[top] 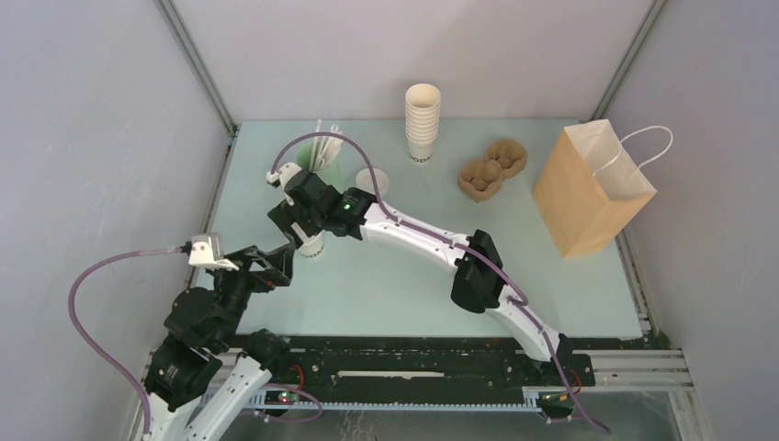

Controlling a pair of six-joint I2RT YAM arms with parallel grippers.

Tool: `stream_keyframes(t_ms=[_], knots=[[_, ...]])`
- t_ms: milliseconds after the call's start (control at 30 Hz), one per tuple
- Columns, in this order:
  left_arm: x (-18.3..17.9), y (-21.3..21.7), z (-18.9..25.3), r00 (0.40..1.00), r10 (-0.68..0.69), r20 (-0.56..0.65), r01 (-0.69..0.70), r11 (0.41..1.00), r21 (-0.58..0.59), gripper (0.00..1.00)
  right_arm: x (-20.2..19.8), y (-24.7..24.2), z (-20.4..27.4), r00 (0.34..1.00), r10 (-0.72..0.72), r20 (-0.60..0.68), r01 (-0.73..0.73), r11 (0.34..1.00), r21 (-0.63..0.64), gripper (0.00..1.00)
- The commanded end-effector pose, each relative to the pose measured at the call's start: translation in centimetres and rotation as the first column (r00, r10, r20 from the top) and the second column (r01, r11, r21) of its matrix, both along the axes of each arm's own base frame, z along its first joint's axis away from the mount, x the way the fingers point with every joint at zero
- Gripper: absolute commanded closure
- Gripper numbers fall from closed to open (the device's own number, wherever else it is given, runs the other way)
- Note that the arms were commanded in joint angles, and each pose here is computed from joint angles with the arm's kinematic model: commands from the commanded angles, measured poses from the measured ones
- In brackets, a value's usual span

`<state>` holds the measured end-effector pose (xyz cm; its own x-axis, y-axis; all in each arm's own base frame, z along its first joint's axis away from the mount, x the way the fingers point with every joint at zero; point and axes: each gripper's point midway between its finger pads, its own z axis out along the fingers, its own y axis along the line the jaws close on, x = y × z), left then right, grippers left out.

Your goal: Pack the takeout coffee

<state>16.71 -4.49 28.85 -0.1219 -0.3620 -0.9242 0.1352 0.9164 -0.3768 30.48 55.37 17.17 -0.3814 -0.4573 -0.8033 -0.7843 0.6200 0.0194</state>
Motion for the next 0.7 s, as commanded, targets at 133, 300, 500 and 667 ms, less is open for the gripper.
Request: stream_keyframes(t_ms=[133,300,500,667], knots=[[0.0,0.2,0.7,0.999,0.011,0.036,-0.010,1.000,-0.008,0.00,-3.1,-7.0,12.3,0.998,-0.044,0.050,0.038,0.992,0.120,0.00],[0.3,-0.2,0.5,1.000,-0.004,0.025,0.004,1.000,-0.002,0.00,-3.3,-16.5,12.1,0.981,-0.189,0.035,0.183,0.973,0.140,0.01],[0.5,-0.8,0.3,0.999,-0.031,0.016,0.031,1.000,0.002,0.00,-1.0,-31.4,4.3,0.835,-0.549,-0.050,0.550,0.835,0.027,0.06],[0.9,-1.7,-0.1,0.998,-0.068,-0.006,0.068,0.998,0.016,0.00,-0.7,-39.1,2.2,0.672,-0.739,-0.034,0.738,0.673,-0.055,0.08]])
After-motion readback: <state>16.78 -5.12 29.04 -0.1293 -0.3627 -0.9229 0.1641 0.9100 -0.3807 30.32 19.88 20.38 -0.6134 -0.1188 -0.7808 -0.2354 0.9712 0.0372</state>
